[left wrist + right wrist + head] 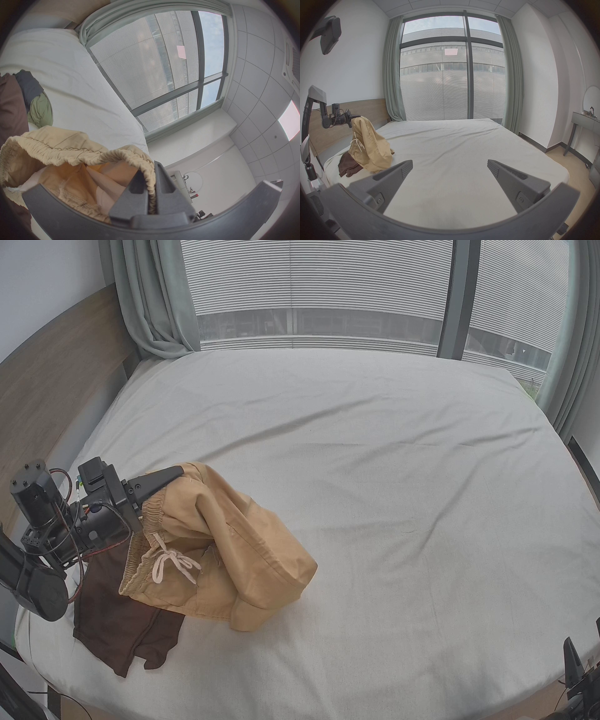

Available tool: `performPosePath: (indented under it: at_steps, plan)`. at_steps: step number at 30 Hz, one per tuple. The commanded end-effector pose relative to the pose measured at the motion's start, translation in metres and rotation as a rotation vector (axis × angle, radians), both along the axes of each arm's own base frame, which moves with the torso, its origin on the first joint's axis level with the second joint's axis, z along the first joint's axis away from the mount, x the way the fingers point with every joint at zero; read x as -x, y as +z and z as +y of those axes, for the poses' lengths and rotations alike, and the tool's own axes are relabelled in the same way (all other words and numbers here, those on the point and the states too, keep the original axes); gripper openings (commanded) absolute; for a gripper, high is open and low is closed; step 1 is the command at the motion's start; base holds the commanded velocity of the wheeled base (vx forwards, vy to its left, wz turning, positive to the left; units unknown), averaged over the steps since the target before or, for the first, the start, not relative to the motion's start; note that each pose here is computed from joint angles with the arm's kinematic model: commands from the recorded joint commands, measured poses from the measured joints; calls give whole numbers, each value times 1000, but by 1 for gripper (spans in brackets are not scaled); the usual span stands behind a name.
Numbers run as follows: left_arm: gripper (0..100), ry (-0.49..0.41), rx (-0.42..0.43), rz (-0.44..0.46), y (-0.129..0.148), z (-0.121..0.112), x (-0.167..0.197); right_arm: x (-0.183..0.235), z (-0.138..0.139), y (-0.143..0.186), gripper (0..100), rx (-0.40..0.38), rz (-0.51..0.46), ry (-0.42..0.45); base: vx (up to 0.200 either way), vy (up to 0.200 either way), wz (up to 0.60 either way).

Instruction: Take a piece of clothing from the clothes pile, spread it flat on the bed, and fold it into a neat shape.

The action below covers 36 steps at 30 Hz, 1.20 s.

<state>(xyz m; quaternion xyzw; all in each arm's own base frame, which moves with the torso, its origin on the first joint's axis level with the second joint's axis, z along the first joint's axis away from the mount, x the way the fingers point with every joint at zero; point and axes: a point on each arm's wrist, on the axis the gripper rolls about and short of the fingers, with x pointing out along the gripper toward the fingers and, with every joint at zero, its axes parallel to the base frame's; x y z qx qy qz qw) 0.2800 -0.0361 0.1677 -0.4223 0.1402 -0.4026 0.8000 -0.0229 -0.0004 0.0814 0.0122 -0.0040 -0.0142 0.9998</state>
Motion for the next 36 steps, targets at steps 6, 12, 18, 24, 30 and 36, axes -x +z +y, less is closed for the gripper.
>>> performPosePath:
  at_steps: [6,12,18,24,30,36]
  plan:
    - [0,-9,119,28,13,-27,10,-1,0,-5,100,0,9,1,0,0,0]
    - [0,-8,188,37,19,-47,13,-1,0,-5,100,0,11,1,0,0,0]
    - [0,-9,210,47,20,-61,18,-1,0,-5,100,0,11,1,0,0,0]
    - [0,-5,233,47,26,-73,22,-1,0,-5,100,1,9,1,0,0,0]
    - [0,-41,240,41,29,-84,28,-1,0,-5,100,1,11,1,0,0,0]
    - [0,-63,260,29,34,-99,32,-1,0,-5,100,1,11,1,0,0,0]
